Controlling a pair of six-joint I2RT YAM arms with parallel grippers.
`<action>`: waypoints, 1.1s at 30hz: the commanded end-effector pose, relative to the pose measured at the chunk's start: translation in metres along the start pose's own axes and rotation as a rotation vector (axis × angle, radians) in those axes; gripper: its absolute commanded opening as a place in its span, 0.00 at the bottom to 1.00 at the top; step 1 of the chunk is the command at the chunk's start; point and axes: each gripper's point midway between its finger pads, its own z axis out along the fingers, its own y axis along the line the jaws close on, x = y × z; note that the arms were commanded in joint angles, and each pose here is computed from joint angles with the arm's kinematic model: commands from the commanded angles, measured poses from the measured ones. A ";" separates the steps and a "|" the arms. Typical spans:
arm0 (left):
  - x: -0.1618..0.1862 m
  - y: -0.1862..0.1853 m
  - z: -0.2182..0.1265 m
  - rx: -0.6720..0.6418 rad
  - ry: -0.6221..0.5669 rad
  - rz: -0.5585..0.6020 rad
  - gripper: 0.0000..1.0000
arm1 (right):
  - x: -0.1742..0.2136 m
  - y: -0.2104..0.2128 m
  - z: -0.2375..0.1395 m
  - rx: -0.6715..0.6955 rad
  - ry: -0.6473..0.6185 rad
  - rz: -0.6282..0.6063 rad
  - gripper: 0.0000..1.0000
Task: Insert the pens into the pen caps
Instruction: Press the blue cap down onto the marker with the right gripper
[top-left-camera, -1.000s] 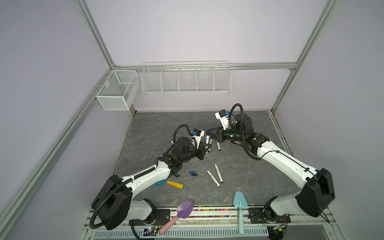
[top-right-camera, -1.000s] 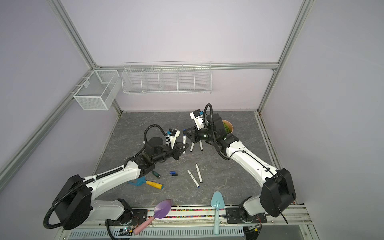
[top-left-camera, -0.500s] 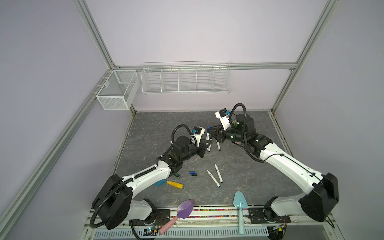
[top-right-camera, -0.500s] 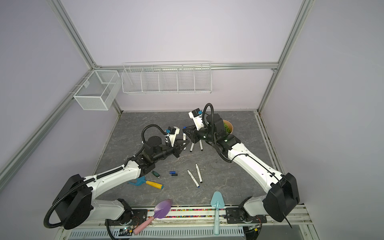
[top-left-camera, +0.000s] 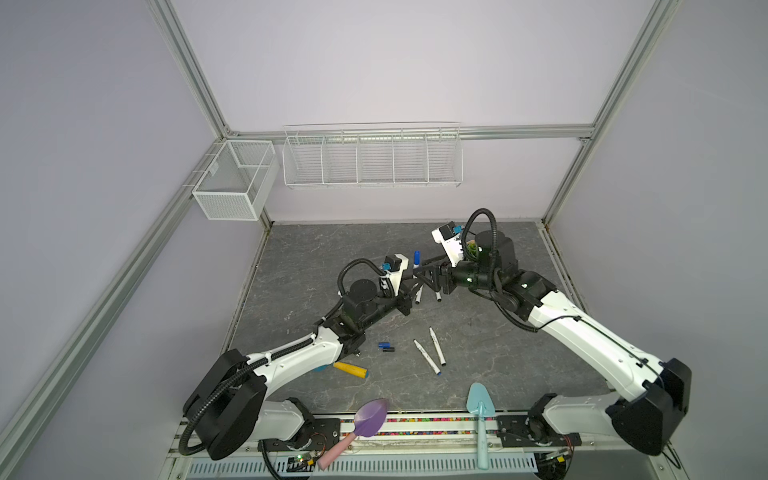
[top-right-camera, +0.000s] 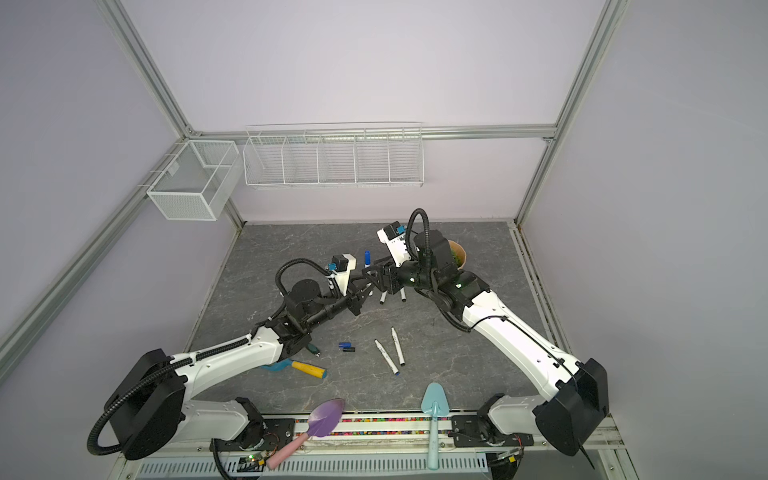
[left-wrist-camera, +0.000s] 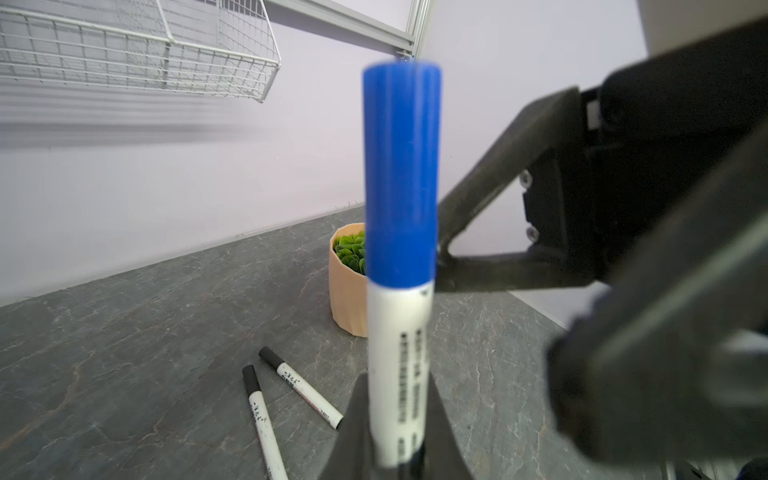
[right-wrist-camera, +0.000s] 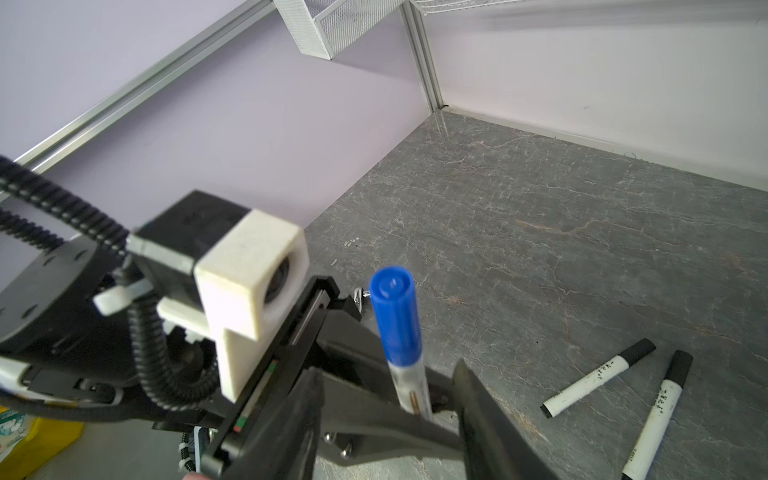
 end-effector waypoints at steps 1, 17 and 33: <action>0.005 -0.004 0.001 0.009 -0.003 0.017 0.00 | -0.016 -0.005 0.004 0.022 -0.029 -0.006 0.54; 0.017 -0.005 0.001 0.011 0.034 -0.001 0.00 | -0.024 -0.011 0.013 0.000 -0.037 0.038 0.35; 0.027 -0.013 0.001 0.027 0.071 -0.004 0.00 | -0.030 -0.017 0.021 -0.033 -0.032 0.065 0.32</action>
